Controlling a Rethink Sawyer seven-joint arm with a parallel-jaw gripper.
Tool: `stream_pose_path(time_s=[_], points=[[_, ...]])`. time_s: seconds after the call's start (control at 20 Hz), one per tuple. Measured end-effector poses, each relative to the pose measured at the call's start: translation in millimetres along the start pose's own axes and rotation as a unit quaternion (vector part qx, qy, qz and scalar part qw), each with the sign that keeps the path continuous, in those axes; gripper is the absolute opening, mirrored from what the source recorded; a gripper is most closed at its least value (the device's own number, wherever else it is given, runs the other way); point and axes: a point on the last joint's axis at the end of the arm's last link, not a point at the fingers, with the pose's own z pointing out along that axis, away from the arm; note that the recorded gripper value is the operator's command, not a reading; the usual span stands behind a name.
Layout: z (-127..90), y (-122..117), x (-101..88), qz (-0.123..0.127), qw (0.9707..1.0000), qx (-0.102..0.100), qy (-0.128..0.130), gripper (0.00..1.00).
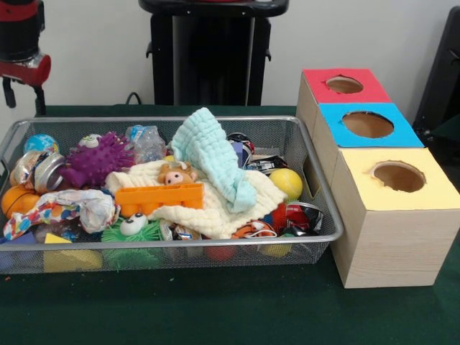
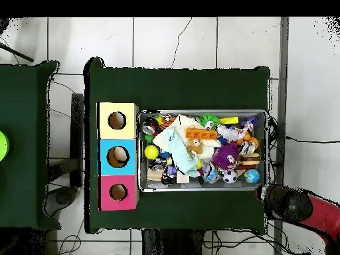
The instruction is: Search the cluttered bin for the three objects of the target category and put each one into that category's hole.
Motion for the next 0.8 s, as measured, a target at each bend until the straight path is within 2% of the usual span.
stream_pose_path(time_s=[0.35, 0.5, 0.8], points=[[-26, 7, -21.1, 0.003, 0.9997, 0.008, -0.021, 1.0], [-45, 15, -38.0, 0.002, 0.9992, 0.013, -0.038, 1.0], [-62, 23, -58.8, 0.002, 0.9986, 0.016, -0.051, 1.0]])
